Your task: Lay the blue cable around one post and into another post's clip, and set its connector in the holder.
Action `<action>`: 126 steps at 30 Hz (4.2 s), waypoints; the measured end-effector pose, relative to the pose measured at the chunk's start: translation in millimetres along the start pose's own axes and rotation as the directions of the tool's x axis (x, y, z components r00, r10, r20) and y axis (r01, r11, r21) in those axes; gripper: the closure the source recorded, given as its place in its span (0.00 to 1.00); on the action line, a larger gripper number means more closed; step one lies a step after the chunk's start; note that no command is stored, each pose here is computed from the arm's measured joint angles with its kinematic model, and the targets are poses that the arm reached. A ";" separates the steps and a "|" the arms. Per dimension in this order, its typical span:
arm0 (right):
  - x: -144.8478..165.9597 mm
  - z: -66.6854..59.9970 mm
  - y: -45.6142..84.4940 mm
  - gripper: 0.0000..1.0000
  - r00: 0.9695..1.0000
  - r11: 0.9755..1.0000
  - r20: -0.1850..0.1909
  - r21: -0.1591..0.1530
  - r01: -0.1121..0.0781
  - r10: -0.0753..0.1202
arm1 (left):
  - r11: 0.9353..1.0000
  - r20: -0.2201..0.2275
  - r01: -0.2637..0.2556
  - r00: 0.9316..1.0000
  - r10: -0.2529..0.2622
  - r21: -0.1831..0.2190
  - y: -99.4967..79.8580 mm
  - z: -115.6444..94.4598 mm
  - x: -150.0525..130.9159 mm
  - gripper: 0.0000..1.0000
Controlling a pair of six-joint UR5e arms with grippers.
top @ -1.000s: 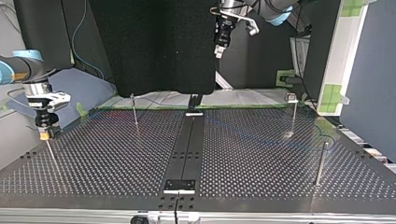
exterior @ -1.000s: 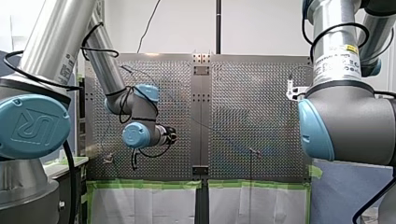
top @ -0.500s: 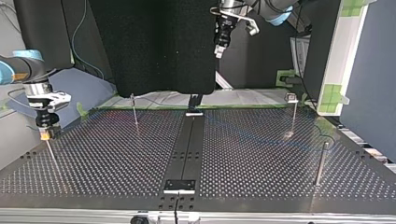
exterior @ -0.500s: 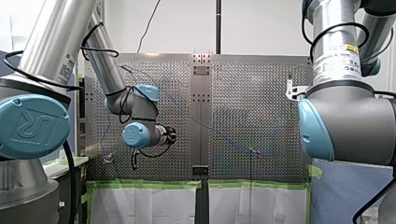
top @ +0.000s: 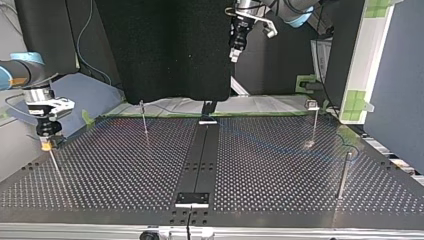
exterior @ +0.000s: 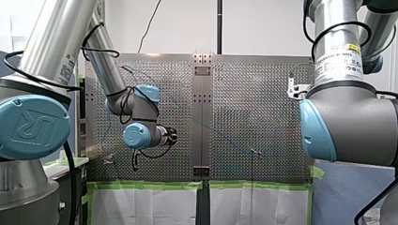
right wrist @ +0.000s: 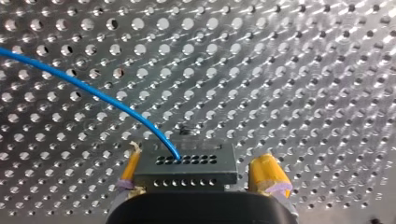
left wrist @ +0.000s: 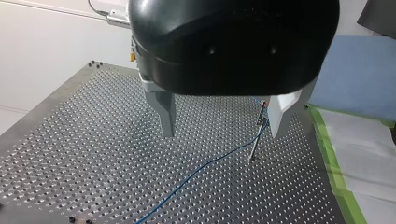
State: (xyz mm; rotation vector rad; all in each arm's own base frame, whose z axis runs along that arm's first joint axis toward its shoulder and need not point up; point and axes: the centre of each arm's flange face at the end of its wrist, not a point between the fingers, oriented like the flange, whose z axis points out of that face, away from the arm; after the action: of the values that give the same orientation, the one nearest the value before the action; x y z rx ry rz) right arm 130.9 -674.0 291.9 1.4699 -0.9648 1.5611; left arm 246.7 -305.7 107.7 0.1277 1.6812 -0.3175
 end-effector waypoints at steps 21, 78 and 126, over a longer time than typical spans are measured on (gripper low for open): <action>3.7 -1.0 -0.5 0.04 1.000 1.000 -0.002 0.000 -0.004 0.004 | 1.000 -0.001 0.000 1.000 0.000 0.000 0.1 -0.1 0.1 0.02; -5.4 -11.9 -15.8 0.86 0.996 0.997 0.089 -0.070 0.012 -0.006 | 1.000 -0.002 -0.007 1.000 0.007 -0.016 1.9 -0.5 0.4 0.02; -7.0 -0.2 -3.2 0.86 0.998 0.999 0.054 -0.040 -0.014 0.016 | 1.000 -0.006 -0.009 1.000 0.009 -0.017 2.1 -1.1 0.8 0.02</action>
State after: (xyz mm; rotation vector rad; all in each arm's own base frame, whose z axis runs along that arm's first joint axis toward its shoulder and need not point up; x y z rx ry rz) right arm 134.0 -672.8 285.0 1.4876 -1.0346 1.5116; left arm 246.1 -303.5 106.8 0.1243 1.6884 -0.2962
